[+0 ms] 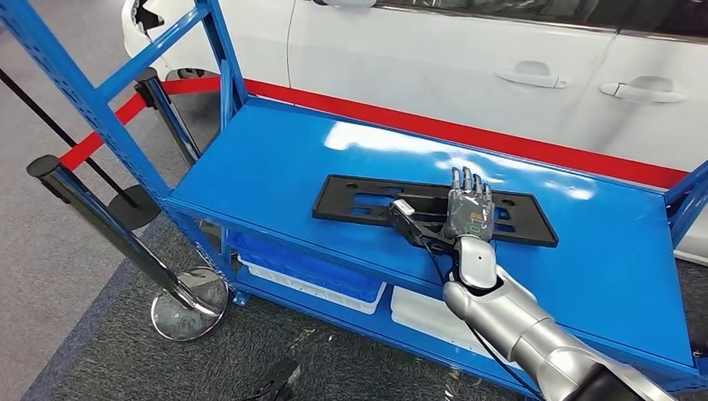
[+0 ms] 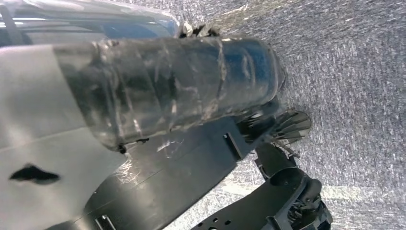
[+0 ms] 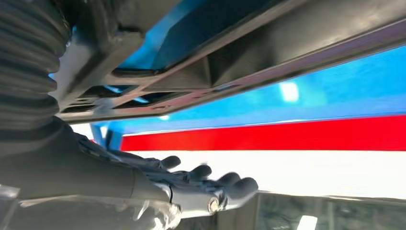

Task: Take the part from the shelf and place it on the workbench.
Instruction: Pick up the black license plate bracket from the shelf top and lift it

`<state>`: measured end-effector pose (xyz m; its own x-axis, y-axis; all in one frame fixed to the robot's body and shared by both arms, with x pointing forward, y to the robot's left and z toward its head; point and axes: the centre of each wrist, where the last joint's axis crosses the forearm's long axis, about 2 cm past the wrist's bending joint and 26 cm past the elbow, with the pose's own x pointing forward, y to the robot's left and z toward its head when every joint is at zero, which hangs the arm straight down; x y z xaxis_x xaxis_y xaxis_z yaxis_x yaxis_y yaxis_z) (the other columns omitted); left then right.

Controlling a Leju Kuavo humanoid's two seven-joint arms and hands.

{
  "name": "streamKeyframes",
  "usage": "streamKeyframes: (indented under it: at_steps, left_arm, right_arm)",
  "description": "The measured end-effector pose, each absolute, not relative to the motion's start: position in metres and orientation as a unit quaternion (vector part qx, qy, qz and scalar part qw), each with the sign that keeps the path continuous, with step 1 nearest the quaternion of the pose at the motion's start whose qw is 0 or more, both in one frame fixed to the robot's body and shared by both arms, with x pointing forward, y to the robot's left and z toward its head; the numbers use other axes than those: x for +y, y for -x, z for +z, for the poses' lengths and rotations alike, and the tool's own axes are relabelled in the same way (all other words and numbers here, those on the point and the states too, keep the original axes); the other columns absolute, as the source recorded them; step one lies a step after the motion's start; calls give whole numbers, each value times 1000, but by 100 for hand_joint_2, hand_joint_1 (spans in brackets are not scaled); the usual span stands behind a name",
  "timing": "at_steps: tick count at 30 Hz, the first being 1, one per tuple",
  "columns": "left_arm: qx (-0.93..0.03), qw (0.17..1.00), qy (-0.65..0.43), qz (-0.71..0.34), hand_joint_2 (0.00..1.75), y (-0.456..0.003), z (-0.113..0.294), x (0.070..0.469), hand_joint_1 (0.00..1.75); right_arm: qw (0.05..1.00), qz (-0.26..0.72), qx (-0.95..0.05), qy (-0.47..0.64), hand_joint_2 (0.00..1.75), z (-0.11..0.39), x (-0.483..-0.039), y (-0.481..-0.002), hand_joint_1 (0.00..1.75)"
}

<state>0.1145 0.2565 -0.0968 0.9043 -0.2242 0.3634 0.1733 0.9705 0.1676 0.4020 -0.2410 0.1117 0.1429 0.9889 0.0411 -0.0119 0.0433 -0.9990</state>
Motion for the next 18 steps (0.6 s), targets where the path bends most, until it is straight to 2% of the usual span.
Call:
streamKeyframes:
  at_steps: [4, 5, 18]
  left_arm:
    - [-190, 974, -69, -102, 0, -111, -98, 259, 0]
    - [-190, 974, -70, -102, 0, -111, -98, 260, 0]
    - [-195, 971, -81, -108, 0, -112, -98, 262, 0]
  right_arm:
    - [553, 455, -463, 522, 175, 110, -249, -401, 169]
    - [555, 455, -462, 521, 175, 109, -250, -400, 175]
    - [586, 459, -469, 476, 175, 107, -260, -399, 175]
